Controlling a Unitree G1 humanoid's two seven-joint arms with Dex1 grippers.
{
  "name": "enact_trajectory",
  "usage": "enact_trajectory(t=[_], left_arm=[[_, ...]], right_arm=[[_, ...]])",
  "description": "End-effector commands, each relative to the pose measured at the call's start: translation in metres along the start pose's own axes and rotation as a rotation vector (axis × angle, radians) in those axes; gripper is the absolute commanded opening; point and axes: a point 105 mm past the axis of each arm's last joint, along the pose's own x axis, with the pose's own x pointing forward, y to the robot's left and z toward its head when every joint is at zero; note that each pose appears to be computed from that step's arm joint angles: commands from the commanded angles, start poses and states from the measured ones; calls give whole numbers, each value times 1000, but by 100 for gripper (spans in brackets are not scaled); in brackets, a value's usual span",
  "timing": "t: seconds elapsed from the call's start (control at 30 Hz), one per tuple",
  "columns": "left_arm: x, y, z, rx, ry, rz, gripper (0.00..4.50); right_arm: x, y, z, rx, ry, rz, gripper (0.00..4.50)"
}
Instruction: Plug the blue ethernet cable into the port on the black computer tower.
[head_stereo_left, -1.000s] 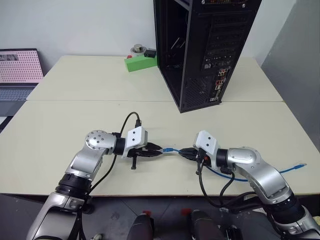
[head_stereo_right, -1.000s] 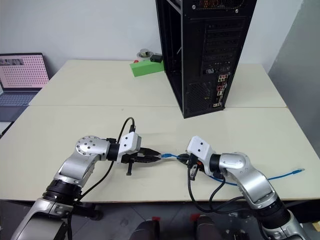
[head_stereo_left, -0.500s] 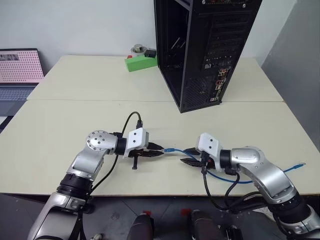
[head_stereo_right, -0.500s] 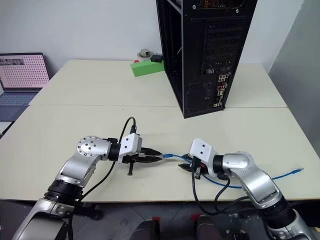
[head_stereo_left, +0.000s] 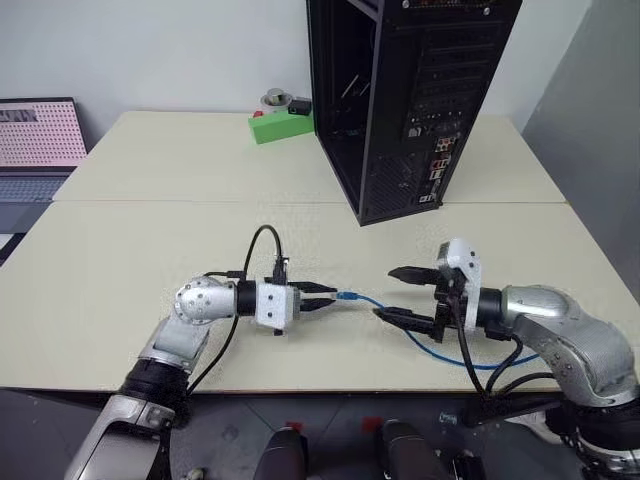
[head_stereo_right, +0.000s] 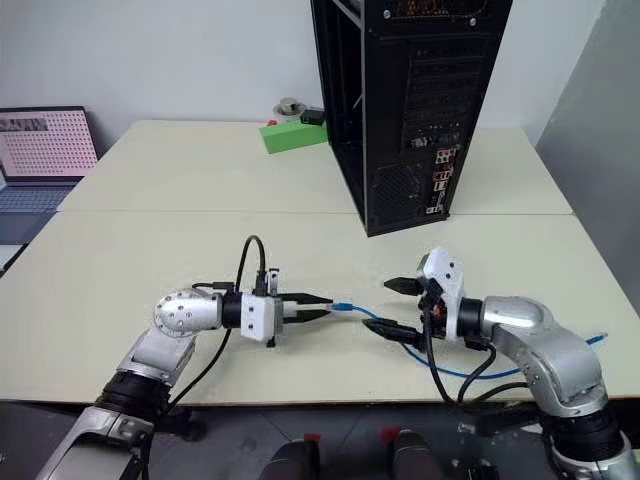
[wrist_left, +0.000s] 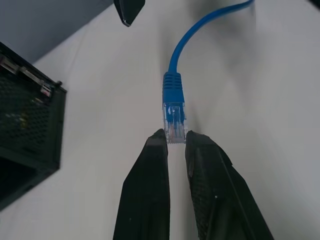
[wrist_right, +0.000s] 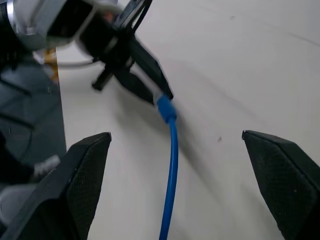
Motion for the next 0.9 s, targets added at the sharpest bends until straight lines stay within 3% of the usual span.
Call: enact_trajectory(t=[0.03, 0.23, 0.6, 0.7, 0.9], left_arm=[[-3, 6, 12, 185, -53, 75, 24], [-5, 8, 13, 331, -67, 122, 24], [-4, 11, 12, 393, -60, 142, 24], [-2, 11, 14, 401, -67, 150, 24], [1, 9, 17, 409, -80, 157, 24]], right_arm=[[7, 3, 13, 26, -61, -23, 438], [22, 9, 8, 131, -68, 21, 438], [39, 17, 4, 168, -56, 74, 438], [42, 18, 4, 175, -57, 79, 387], [45, 19, 3, 183, -52, 93, 236]])
